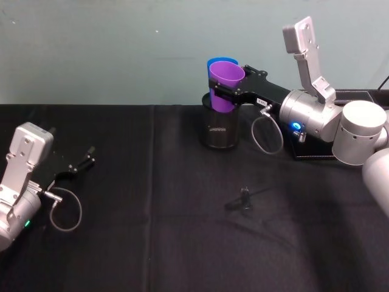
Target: Pick up one cup with a gripper and tap it against the other cup.
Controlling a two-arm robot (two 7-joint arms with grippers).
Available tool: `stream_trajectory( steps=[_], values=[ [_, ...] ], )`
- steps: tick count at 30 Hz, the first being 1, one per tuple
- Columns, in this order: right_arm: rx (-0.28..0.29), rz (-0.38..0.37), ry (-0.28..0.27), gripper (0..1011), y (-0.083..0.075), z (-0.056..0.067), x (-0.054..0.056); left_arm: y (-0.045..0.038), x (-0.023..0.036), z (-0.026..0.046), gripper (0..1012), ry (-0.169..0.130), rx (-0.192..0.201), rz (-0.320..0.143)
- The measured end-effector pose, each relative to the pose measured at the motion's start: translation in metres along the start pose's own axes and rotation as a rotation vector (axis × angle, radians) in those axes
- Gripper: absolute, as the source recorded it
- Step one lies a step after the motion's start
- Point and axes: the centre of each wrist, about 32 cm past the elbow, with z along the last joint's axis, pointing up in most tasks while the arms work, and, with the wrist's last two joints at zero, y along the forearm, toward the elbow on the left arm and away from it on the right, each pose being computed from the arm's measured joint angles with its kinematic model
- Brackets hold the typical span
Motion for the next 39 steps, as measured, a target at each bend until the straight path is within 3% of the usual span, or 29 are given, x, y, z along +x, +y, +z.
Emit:
stream_trajectory(
  steps=[22,31,39],
  values=[
    [0.002,0.001,-0.006,722,0.000,0.001,-0.001,0.0000,0.0000,0.0000,1000,0.000,0.000,0.000],
    [0.008,-0.001,-0.021,722,-0.007,-0.001,-0.007,0.0000,0.0000,0.0000,1000,0.000,0.000,0.000],
    [0.011,0.012,-0.013,723,-0.019,-0.008,-0.020,0.0000,0.0000,0.0000,1000,0.000,0.000,0.000]
  ],
)
